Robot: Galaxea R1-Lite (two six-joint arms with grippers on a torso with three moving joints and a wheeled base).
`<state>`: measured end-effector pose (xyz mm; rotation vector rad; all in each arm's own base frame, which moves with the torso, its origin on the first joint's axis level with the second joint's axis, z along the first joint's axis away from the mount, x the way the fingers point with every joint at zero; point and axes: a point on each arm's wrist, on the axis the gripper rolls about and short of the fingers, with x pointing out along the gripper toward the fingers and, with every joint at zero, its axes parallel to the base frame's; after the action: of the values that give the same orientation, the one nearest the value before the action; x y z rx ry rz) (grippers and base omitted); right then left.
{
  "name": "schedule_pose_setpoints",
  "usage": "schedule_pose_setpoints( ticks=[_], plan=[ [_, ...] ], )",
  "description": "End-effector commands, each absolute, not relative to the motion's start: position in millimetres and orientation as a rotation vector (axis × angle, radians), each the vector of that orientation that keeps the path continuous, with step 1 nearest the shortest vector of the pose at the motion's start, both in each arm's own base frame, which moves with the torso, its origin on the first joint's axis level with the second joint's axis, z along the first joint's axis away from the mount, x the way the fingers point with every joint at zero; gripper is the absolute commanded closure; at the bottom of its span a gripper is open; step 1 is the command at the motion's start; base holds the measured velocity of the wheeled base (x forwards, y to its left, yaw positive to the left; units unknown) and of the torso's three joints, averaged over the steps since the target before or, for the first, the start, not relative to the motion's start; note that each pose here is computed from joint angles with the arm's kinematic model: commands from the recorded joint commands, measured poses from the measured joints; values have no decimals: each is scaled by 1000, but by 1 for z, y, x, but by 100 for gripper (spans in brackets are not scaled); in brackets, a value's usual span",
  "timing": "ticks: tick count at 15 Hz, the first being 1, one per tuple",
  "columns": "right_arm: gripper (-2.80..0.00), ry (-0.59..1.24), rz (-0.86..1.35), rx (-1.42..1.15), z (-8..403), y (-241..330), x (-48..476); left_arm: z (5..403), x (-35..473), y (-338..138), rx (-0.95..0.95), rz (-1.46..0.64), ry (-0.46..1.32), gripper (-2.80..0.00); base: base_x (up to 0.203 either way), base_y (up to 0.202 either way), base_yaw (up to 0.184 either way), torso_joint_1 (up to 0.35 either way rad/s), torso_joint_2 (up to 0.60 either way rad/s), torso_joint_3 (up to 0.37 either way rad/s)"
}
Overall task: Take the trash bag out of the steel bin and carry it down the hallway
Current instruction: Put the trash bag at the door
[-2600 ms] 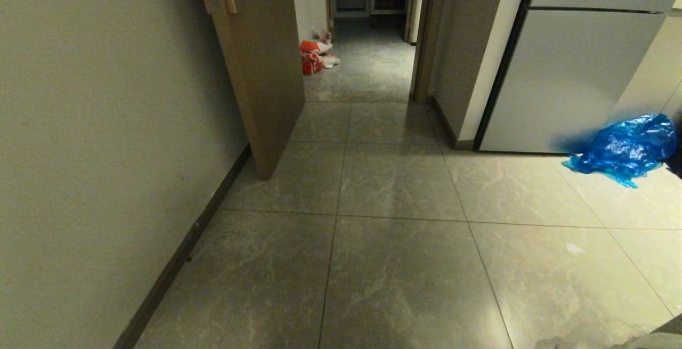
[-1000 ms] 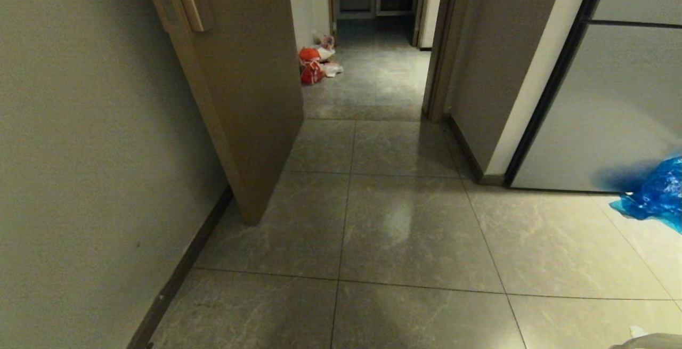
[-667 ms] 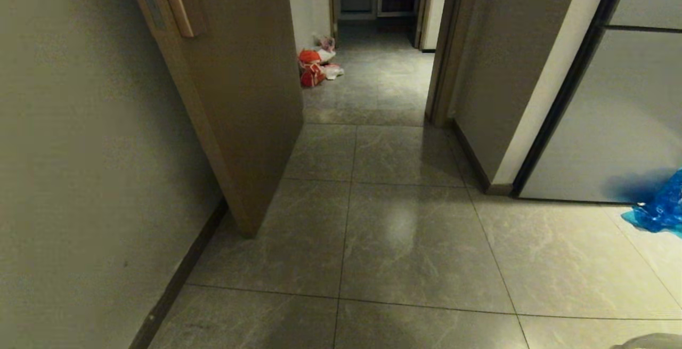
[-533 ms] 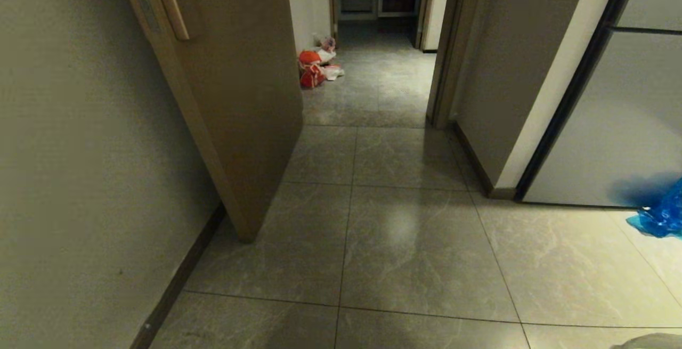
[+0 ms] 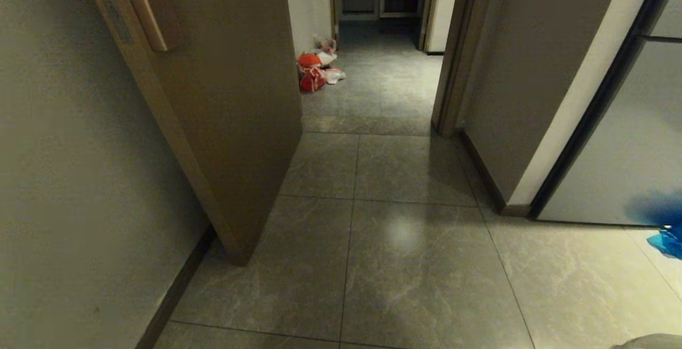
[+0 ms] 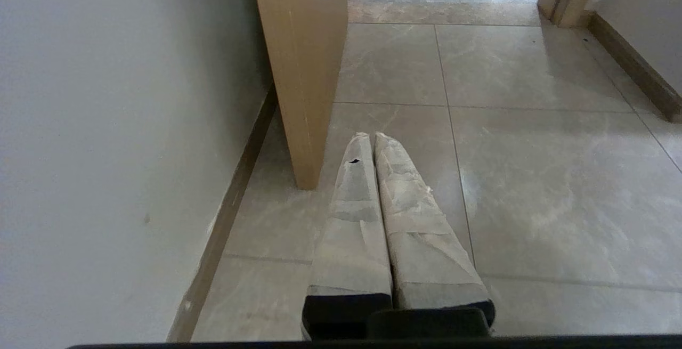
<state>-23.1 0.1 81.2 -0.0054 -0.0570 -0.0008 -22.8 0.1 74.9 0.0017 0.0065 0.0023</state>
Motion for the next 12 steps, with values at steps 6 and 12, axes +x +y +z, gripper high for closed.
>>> schedule_pose_setpoints(
  ticks=[6,12],
  plan=[
    [0,-34,0,-6,74,0,-21,75,-23,0,2,3,8,0,193,0,1,3,4,5],
    [0,-34,0,-6,74,0,-21,75,-23,0,2,3,8,0,192,0,0,2,1,2]
  ],
)
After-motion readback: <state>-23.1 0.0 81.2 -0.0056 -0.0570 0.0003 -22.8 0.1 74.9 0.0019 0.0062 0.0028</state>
